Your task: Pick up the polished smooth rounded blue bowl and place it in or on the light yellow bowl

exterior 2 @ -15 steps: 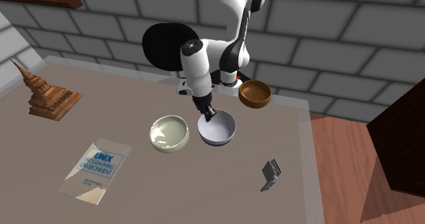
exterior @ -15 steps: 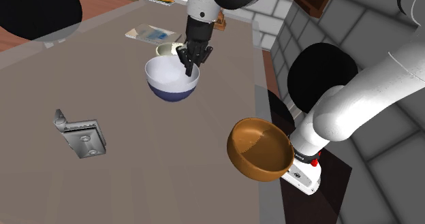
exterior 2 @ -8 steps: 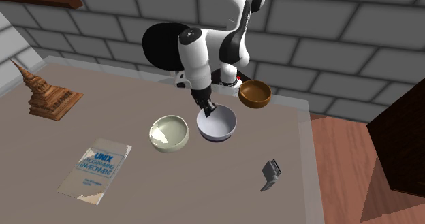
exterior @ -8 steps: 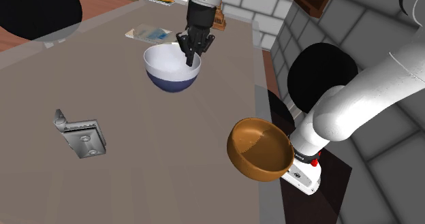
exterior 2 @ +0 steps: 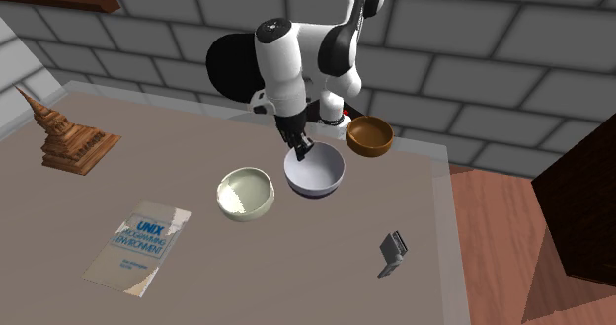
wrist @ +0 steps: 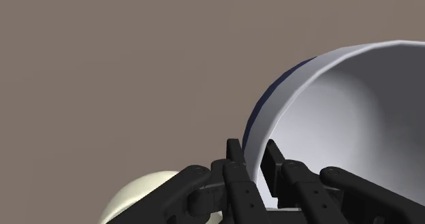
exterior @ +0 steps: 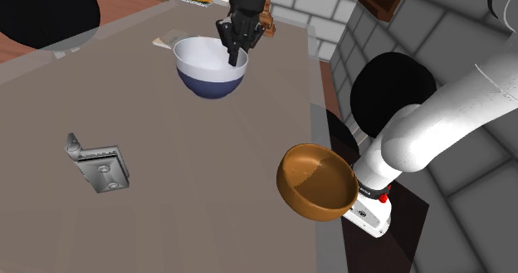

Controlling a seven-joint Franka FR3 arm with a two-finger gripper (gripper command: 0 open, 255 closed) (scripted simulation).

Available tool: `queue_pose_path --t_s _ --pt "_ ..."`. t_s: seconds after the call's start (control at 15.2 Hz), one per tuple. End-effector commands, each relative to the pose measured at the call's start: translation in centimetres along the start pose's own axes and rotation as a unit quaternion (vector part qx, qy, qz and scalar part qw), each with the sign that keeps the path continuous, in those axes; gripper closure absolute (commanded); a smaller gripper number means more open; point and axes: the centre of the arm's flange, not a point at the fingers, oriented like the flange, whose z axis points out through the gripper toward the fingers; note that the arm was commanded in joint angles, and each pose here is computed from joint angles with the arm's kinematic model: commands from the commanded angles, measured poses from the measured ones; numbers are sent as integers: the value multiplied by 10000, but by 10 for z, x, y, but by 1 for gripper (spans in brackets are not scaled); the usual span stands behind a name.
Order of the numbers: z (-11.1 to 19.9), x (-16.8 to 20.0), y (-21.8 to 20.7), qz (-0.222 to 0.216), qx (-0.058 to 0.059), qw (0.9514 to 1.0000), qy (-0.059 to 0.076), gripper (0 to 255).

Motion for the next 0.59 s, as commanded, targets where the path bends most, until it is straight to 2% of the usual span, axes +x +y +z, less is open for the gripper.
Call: queue_pose_path --t_s 0.0,0.4,0.53 --pt "-10 -1 -1 0 0 10000 0 255" --pt "-40 -2 -4 0 0 10000 0 255" --pt "-46 17 12 0 0 10000 0 255"
